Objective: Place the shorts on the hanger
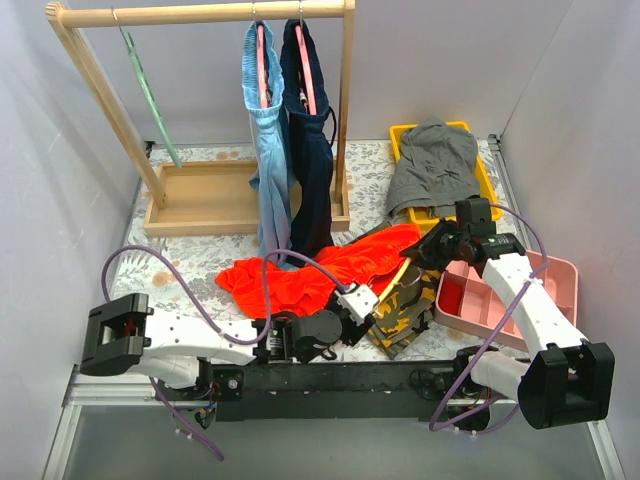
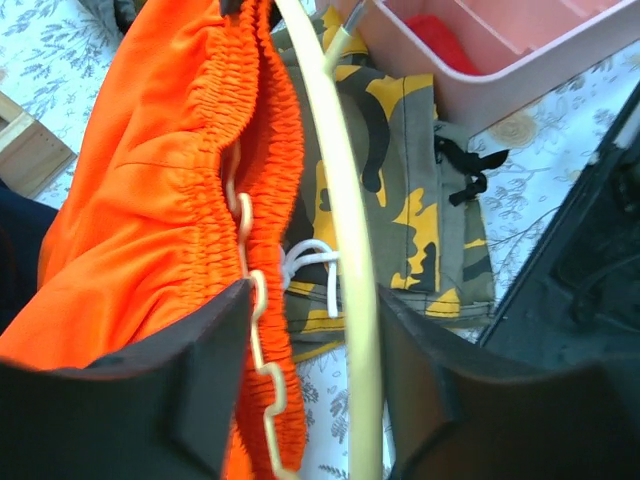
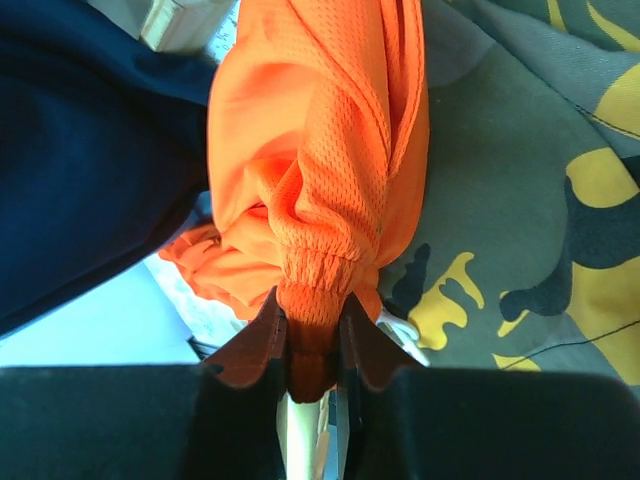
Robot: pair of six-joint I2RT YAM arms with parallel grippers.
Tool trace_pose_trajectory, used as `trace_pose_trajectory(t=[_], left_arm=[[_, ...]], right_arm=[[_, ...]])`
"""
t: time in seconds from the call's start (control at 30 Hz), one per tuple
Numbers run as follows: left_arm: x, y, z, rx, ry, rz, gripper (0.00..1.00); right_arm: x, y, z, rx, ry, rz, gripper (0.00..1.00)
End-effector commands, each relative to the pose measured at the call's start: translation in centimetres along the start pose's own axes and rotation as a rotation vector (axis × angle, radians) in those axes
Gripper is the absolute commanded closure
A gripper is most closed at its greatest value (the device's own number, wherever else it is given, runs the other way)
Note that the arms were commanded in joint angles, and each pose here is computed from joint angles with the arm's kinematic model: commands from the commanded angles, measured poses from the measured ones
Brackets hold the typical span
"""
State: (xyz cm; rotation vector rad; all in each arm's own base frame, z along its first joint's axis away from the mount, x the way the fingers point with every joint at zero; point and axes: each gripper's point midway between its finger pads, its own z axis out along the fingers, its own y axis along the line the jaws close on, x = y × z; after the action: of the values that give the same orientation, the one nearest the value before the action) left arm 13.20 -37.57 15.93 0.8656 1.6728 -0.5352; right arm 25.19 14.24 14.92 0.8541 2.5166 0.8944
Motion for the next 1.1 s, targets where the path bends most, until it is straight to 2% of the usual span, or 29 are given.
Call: trace_pose_trajectory(t=[0.0,0.07,0.1,0.17,0.2,0.3,0.47,0.57,0.7,1.07], left_arm=[[-5.2,0.9,-2.1,-0.014,-0.078,-0.251,0.43],[-5.0,1.9,-3.4,-0.048,-0.036,-0.309,0.42],[-4.7,2.0,-3.8,-0.062,-0.012,-0.39,0.43],[-3.1,3.3,-5.1,-0.119,0.059,-0.423,0.43],[-2.5,3.6,-5.3,-0.144,0.085,-0.501,0.46],[1.6,5.5,-6.8,-0.251,0.252,-0.562,0.48],[4.3,3.3,-7.2,-0.151,0.404,-0.599,0.48],[5.8,2.7,-7.3,-0.149,0.473,-0.591,0.47],[6.4,1.5,-6.2,-0.112,0.491,-0.586,0.45],[7.3,1.7,-2.8,-0.216,0.497,-0.532,0.44]], right_arm=[[0.5,-0.9,-0.2,0.022,0.004,-0.057,0.99],[0.4,-1.2,-0.4,0.047,0.001,-0.049,0.99],[0.4,-1.2,-0.6,0.052,-0.005,-0.04,0.99],[0.3,-0.8,-0.8,0.035,-0.014,-0.044,0.99],[0.3,-0.5,-1.1,0.021,-0.019,-0.042,0.99],[0.3,0.8,-1.7,-0.051,-0.035,-0.055,0.99],[0.1,2.5,-3.1,-0.156,-0.09,-0.109,0.99],[0.3,2.7,-3.3,-0.177,-0.091,-0.148,0.99],[1.0,1.9,-2.9,-0.194,-0.076,-0.162,0.99],[1.0,1.1,-3.1,-0.183,-0.112,-0.206,0.99]])
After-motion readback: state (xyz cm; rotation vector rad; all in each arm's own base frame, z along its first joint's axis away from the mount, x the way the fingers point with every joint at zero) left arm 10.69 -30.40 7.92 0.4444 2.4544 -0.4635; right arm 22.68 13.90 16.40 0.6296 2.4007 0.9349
